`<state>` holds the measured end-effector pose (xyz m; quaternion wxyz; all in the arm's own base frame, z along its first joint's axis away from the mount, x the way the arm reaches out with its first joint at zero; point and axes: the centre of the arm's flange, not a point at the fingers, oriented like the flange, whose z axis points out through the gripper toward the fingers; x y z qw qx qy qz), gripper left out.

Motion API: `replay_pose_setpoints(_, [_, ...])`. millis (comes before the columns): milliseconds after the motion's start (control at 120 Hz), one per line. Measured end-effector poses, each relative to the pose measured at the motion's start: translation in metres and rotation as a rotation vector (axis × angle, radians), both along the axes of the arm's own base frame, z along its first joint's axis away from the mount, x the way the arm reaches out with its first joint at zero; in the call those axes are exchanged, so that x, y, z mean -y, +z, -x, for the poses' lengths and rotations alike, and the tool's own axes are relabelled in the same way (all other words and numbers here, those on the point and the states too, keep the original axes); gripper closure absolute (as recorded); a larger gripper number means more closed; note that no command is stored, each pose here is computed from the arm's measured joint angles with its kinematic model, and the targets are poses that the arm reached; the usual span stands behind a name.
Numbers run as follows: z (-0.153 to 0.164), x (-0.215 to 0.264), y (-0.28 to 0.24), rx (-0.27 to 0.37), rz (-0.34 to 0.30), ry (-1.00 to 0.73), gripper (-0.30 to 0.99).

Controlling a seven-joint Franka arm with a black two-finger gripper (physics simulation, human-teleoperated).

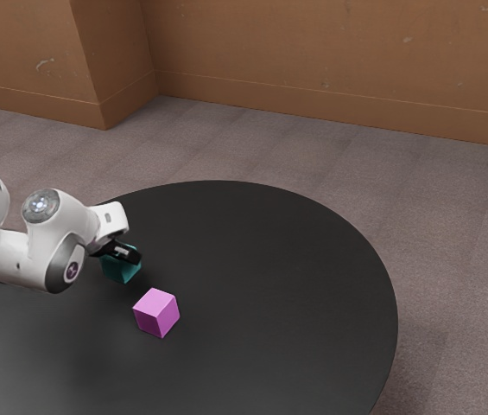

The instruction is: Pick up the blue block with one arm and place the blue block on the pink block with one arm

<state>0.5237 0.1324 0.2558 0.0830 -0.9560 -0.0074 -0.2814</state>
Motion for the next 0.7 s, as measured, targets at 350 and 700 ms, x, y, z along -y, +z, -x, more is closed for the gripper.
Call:
replay_pose_setpoints(350, [0.010,-0.001,-0.001,0.032,-0.007,0.000,0.25])
replay_pose_setpoints(700, [0.010,0.003,0.009,0.079,-0.021,-0.017,0.33])
